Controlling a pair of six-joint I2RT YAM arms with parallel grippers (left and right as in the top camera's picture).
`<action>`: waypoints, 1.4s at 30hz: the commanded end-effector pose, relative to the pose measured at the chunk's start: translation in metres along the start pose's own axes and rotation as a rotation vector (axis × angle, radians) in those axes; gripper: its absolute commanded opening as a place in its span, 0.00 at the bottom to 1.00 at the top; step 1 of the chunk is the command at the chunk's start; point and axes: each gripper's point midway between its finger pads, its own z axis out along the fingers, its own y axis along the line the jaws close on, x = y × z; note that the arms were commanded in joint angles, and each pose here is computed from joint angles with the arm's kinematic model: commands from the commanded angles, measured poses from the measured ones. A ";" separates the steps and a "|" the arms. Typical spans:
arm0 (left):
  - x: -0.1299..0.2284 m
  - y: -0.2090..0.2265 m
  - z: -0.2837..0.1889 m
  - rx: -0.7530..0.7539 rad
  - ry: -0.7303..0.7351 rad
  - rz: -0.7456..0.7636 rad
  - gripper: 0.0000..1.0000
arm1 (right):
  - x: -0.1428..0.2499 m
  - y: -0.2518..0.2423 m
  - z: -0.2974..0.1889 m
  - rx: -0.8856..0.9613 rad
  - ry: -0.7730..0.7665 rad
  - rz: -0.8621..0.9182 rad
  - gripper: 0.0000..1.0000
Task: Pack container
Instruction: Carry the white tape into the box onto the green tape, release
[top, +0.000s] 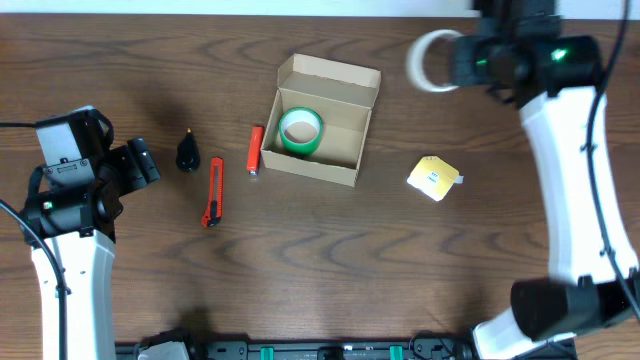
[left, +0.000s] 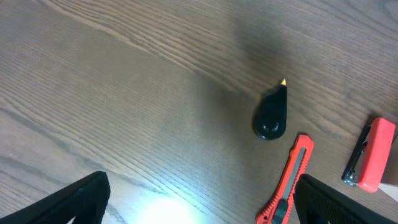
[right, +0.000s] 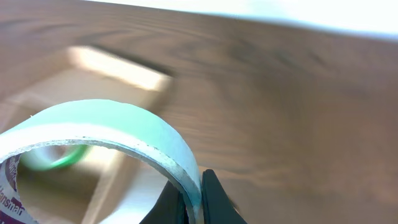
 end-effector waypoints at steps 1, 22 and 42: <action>-0.008 0.000 -0.005 0.002 -0.020 0.006 0.95 | 0.006 0.067 0.004 -0.104 0.006 -0.262 0.01; -0.008 0.000 -0.005 0.002 -0.020 0.006 0.95 | 0.080 0.179 0.180 -0.182 0.224 -0.433 0.01; -0.007 0.000 -0.005 0.002 -0.019 0.006 0.95 | 0.101 0.213 0.210 -0.214 0.236 -0.417 0.01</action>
